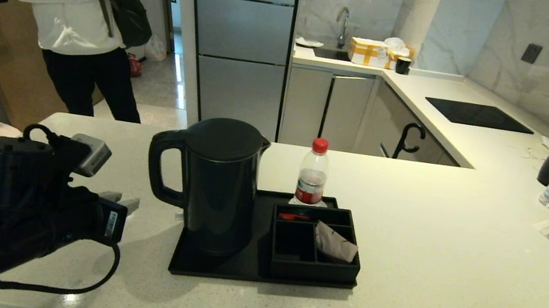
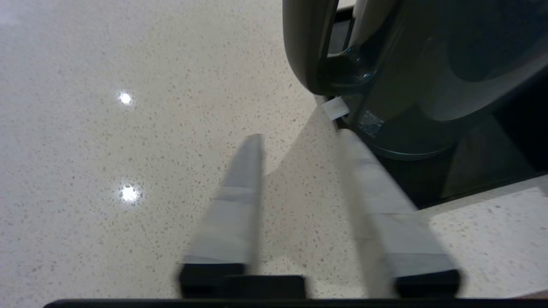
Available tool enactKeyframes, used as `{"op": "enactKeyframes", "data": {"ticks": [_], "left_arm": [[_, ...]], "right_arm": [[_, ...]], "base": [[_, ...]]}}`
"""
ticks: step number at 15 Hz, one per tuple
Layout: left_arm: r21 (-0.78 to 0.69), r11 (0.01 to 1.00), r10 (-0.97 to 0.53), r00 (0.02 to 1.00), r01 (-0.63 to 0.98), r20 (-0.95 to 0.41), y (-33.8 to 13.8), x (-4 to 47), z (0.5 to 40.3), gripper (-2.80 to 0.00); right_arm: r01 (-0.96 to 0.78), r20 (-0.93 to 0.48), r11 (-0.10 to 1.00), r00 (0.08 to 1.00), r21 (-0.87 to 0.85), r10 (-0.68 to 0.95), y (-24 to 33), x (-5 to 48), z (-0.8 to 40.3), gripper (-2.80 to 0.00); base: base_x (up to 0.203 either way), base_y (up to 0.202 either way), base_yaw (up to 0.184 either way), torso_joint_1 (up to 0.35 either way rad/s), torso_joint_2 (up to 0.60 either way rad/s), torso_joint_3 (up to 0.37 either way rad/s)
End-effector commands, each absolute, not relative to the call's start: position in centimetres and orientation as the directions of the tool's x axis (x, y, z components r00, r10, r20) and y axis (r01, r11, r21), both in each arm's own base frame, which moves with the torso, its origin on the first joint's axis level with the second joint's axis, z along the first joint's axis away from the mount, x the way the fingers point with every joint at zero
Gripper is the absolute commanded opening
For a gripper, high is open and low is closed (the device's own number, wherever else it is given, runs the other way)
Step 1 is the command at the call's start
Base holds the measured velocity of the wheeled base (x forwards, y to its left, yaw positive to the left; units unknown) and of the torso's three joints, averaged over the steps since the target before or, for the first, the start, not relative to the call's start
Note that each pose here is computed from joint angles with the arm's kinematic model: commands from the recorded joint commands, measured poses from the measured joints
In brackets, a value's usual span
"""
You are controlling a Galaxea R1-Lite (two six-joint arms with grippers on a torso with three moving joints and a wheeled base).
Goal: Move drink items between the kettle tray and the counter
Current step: Pick up the kettle
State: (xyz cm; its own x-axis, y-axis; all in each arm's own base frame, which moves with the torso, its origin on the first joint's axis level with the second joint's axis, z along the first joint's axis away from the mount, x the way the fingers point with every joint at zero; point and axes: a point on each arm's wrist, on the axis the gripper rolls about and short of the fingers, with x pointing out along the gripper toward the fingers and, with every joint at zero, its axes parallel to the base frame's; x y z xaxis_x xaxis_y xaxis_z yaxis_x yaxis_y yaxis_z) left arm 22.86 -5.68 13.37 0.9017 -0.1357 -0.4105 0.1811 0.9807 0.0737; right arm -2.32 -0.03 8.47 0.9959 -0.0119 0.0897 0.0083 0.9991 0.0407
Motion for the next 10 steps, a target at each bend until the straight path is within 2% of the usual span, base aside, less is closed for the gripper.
{"op": "enactKeyframes", "data": {"ticks": [1,5,10], "left_arm": [[0.081,0.980,-0.130,0.894,0.181,-0.428,-6.1,23.5,12.8,0.00],[0.102,0.985,-0.095,0.931,0.140,-0.354,-6.8,24.4,13.4,0.00],[0.137,0.988,-0.030,0.948,0.077,-0.316,-8.3,26.5,11.2,0.00]], "right_arm": [[0.010,0.061,0.999,0.998,0.041,-0.012,0.0,-2.1,7.7,-2.80],[0.010,0.061,0.999,0.998,0.041,-0.012,0.0,-2.1,7.7,-2.80],[0.010,0.060,0.999,0.998,0.041,-0.012,0.0,-2.1,7.6,-2.80]], "base": [[0.000,0.000,0.000,0.000,0.00,0.000],[0.000,0.000,0.000,0.000,0.00,0.000],[0.000,0.000,0.000,0.000,0.00,0.000]]}}
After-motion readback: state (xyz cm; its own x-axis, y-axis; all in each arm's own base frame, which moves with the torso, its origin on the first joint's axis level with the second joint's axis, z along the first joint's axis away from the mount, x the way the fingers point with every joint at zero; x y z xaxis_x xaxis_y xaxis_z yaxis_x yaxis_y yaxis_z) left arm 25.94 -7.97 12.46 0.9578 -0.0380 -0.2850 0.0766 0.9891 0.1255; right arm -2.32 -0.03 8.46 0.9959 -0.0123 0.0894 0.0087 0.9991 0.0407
